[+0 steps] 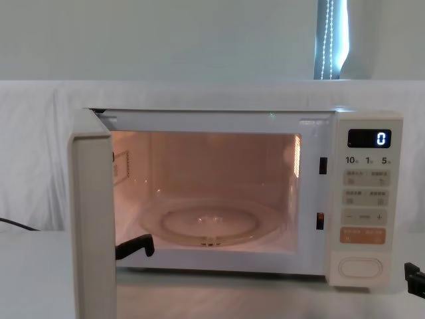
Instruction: Press the button to open the microwave door with one hand; close the microwave door with the other hand.
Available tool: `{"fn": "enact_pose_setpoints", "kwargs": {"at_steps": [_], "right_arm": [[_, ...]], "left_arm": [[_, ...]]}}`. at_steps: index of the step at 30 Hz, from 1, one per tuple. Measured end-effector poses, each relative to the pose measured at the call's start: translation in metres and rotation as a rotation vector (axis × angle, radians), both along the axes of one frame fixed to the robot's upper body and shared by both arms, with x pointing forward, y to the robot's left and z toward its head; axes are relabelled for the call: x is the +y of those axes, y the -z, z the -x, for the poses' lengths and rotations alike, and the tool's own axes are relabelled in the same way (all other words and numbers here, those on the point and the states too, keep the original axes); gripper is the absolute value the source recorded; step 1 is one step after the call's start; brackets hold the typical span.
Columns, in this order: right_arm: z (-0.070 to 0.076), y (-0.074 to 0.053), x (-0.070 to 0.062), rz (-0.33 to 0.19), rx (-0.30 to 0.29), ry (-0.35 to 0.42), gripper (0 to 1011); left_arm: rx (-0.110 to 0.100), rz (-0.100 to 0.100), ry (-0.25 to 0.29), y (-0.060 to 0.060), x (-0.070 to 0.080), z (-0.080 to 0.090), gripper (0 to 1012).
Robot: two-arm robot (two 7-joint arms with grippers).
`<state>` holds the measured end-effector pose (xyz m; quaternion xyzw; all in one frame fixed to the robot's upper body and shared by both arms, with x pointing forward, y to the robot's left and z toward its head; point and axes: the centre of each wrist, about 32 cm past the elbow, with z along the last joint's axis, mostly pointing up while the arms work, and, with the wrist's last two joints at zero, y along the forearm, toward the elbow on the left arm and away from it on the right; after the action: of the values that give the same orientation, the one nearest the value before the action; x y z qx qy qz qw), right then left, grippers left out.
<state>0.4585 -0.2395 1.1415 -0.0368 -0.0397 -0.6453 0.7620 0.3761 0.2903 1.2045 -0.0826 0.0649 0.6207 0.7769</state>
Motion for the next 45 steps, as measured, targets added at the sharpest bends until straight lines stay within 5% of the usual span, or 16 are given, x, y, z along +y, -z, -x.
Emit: {"fn": "enact_pose_setpoints", "kwargs": {"at_steps": [6, 12, 21, 33, 45], "right_arm": [[0.0, 0.0, 0.0, 0.0, 0.0, 0.0, 1002], [0.0, 0.0, 0.0, 0.0, 0.0, 0.0, 1002], [0.0, 0.0, 0.0, 0.0, 0.0, 0.0, 1002], [0.0, 0.0, 0.0, 0.0, 0.0, 0.0, 1002], [0.0, 0.0, 0.0, 0.0, 0.0, 0.0, 1002]], "left_arm": [[0.014, 0.072, 0.052, -0.015, 0.007, 0.001, 0], [0.022, 0.1, 0.076, -0.023, 0.012, 0.002, 0], [0.016, 0.107, 0.109, -0.028, 0.012, -0.003, 0], [0.002, 0.079, 0.204, -0.036, -0.005, -0.023, 0], [0.017, 0.079, 0.23, -0.038, -0.014, -0.04, 0]]}}
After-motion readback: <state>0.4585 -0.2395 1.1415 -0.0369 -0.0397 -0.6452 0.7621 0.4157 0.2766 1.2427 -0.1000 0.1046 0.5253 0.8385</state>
